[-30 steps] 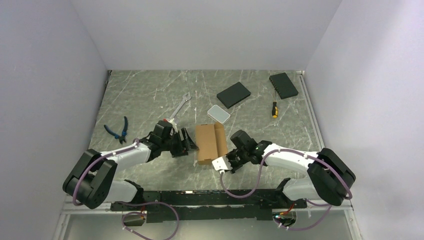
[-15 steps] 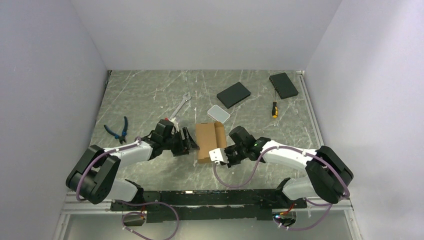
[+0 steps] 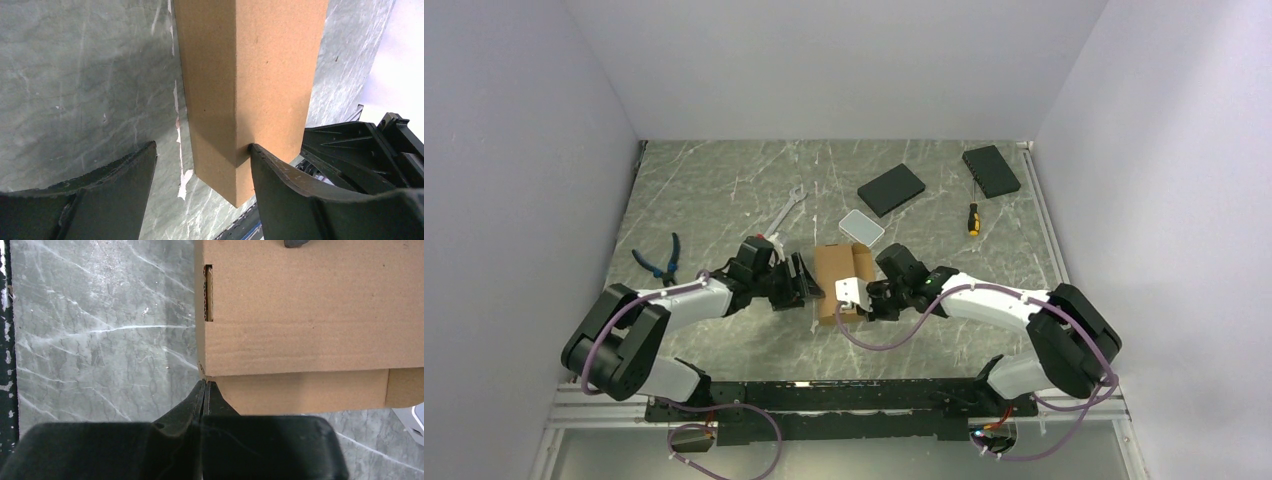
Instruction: Fold the paper box
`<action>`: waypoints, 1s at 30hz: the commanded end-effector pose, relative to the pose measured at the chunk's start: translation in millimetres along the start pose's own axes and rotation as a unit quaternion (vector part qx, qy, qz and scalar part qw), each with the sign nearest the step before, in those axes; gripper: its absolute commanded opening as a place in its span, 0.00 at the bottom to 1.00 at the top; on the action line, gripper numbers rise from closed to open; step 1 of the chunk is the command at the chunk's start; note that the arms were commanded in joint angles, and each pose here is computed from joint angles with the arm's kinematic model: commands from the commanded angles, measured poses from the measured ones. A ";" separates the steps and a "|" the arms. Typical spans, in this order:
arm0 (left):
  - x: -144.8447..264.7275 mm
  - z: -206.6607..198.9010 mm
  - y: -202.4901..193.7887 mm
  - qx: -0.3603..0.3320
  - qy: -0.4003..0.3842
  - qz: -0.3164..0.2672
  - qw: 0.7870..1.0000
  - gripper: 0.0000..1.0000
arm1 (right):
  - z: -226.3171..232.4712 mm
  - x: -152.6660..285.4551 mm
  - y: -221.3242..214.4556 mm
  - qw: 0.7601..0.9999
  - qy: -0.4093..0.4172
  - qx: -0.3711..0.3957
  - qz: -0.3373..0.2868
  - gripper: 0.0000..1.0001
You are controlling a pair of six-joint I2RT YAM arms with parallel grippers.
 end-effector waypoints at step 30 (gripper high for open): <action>0.6 -3.4 4.1 -0.026 0.004 0.006 1.000 0.72 | -7.3 4.5 5.0 0.999 0.011 -0.048 0.008 0.00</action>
Point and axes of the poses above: each gripper's point midway between its finger pads, its own x axis back along the fingers, its own z axis along the line the jaws close on, y = z × x, the point moved 8 cm from there along x, back along the fingers, and after that the axes turned 3 degrees about -x, right-handed, at the moved point
